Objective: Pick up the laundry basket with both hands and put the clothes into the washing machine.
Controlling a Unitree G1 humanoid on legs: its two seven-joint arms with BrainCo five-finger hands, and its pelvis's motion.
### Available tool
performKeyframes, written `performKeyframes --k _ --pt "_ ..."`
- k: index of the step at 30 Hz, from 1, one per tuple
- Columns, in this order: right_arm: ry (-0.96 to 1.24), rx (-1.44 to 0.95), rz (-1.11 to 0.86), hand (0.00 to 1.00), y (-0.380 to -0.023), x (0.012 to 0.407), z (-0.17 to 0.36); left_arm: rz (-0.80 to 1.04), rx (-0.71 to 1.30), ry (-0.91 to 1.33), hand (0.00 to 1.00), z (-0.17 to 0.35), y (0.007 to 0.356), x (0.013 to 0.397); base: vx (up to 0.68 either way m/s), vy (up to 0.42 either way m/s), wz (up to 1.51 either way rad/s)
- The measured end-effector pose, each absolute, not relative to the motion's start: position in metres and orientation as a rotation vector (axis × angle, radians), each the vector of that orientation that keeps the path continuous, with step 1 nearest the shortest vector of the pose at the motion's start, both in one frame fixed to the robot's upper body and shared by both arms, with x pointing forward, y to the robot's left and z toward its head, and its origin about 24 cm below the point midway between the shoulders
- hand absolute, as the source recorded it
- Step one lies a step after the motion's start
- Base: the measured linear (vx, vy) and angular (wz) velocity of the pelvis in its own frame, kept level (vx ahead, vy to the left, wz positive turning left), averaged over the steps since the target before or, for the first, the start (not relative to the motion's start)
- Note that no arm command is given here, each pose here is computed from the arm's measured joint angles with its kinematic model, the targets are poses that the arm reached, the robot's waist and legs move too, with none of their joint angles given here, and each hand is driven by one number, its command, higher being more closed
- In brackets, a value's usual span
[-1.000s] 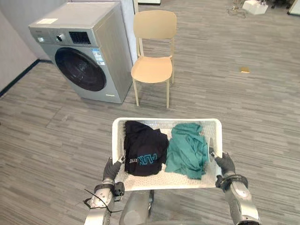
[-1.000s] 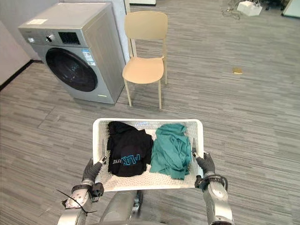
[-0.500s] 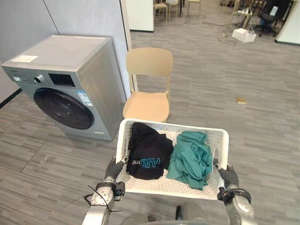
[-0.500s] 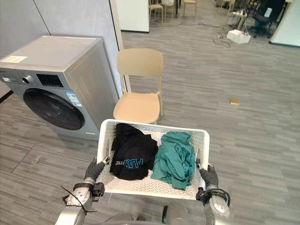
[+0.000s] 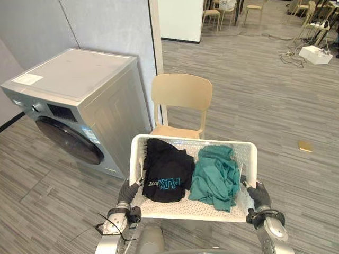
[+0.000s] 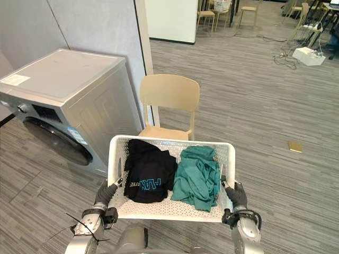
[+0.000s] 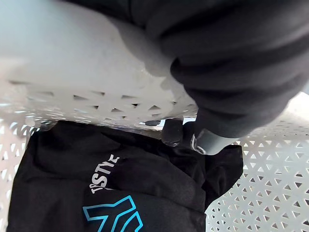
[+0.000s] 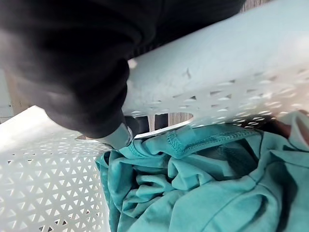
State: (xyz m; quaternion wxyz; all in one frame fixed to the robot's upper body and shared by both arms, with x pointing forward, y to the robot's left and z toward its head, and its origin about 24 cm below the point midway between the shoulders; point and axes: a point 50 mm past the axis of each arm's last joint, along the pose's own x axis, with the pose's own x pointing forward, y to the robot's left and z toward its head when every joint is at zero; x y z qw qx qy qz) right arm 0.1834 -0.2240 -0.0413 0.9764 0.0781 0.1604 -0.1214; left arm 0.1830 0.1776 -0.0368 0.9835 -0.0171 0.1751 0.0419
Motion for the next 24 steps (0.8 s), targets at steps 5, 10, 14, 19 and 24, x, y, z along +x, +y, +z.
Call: performKeyframes --k 5,10,14,19,24 --pt "0.364 0.134 -0.229 1.00 -0.232 0.187 -0.048 0.095 -0.052 0.395 1.00 -0.047 0.172 0.179 0.33 0.245 -0.31" --pt "0.418 0.188 -0.226 1.00 -0.217 0.192 -0.062 0.068 0.040 0.390 1.00 -0.044 0.187 0.187 0.28 0.223 -0.07" --pt "0.337 0.222 -0.201 1.00 -0.214 0.234 -0.045 0.051 0.092 0.255 1.00 -0.015 0.190 0.223 0.04 0.181 -0.11" --pt "0.153 0.209 -0.185 1.00 -0.223 0.311 0.017 0.052 0.101 0.061 1.00 0.038 0.182 0.296 -0.20 0.085 -0.18" --pt "0.081 0.167 -0.190 1.00 -0.223 0.374 0.083 0.077 0.095 -0.001 1.00 0.089 0.181 0.364 -0.22 0.077 -0.12"
